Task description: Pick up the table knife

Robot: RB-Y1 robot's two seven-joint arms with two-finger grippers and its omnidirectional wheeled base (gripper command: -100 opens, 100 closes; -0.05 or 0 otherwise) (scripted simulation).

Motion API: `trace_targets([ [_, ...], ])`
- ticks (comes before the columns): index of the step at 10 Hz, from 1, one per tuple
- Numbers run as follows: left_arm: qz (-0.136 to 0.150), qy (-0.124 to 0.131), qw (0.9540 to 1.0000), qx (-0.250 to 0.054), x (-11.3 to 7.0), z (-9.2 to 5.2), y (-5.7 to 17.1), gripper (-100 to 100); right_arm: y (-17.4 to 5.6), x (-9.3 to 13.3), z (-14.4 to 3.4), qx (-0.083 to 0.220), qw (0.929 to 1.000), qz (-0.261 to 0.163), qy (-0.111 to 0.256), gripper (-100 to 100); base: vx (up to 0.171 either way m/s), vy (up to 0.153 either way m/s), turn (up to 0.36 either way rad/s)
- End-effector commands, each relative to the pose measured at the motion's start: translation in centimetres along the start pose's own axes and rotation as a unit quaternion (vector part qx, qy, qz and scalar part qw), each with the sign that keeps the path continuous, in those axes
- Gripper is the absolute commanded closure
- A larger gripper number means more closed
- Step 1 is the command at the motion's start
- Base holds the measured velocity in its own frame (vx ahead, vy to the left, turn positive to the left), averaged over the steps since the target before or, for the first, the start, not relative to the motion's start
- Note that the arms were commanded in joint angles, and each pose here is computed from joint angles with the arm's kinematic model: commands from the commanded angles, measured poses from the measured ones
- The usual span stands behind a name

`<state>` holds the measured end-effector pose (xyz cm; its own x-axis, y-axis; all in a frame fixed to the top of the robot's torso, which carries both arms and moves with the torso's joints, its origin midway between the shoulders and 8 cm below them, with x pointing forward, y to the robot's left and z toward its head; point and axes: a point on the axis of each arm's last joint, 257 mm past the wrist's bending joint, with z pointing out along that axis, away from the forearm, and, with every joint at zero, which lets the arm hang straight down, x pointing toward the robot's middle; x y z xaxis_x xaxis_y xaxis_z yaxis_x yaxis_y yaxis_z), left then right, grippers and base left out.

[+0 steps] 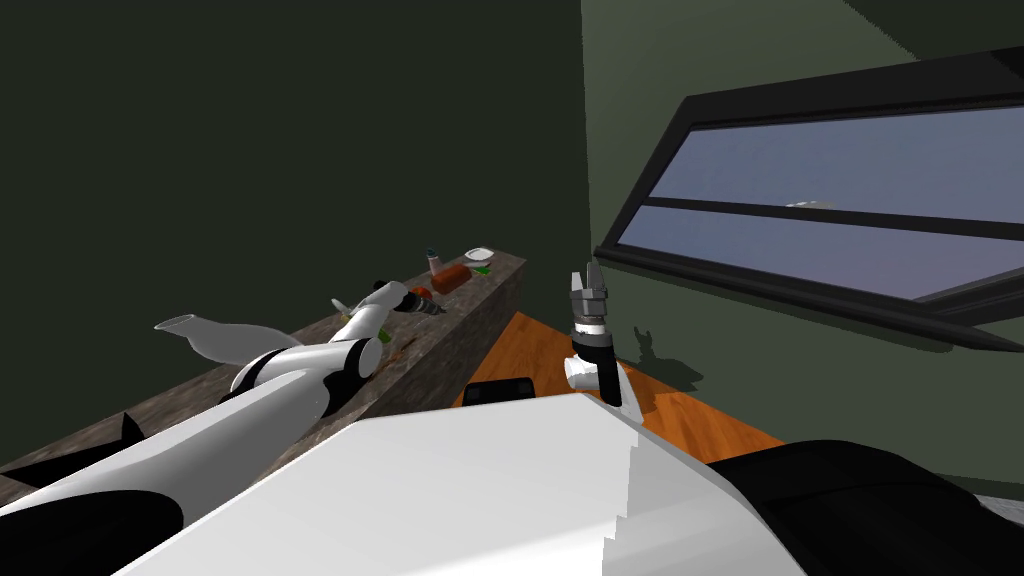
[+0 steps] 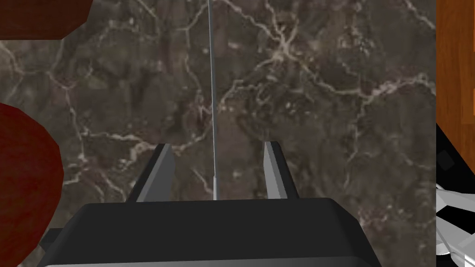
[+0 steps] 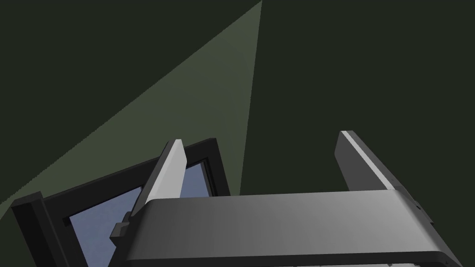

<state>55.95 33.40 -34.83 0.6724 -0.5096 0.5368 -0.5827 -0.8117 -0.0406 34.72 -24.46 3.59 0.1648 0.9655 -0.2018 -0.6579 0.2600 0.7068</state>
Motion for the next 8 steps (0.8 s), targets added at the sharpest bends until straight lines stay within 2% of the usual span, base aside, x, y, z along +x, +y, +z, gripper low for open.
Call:
trace_targets([
  [1, 0.000, 0.000, 1.0000, 0.000, 0.0, 0.0, 0.0, 100, 0.0, 0.0, 0.0, 0.000, 1.0000, 0.000, 0.000, 0, 0.000, 0.000, 0.000],
  [4, -0.003, 0.001, 1.0000, -0.003, 0.0, 0.0, 0.1, 100, 0.0, 0.0, 0.0, 0.000, 1.0000, 0.000, 0.000, 0, 0.000, 0.000, 0.000],
  [5, -0.003, 0.001, 1.0000, -0.002, 0.1, 0.0, 0.1, 0, 0.0, 0.0, 0.0, 0.000, 1.0000, 0.000, 0.000, 0, 0.000, 0.000, 0.000],
  [6, 0.001, 0.000, 1.0000, -0.001, 0.7, -1.2, -0.7, 100, 0.0, 0.0, 0.0, 0.000, 1.0000, 0.000, 0.000, 0, -0.047, -0.001, 0.019],
  [7, 0.000, 0.001, 1.0000, 0.000, 0.6, -0.7, -0.3, 100, 0.0, 0.0, 0.0, 0.000, 1.0000, 0.000, 0.000, 0, -0.026, 0.001, 0.008],
  [8, 0.000, 0.001, 1.0000, 0.000, 0.8, -0.9, -0.4, 0, 0.0, 0.0, 0.0, 0.000, 1.0000, 0.000, 0.000, 0, 0.000, 0.000, 0.000],
])
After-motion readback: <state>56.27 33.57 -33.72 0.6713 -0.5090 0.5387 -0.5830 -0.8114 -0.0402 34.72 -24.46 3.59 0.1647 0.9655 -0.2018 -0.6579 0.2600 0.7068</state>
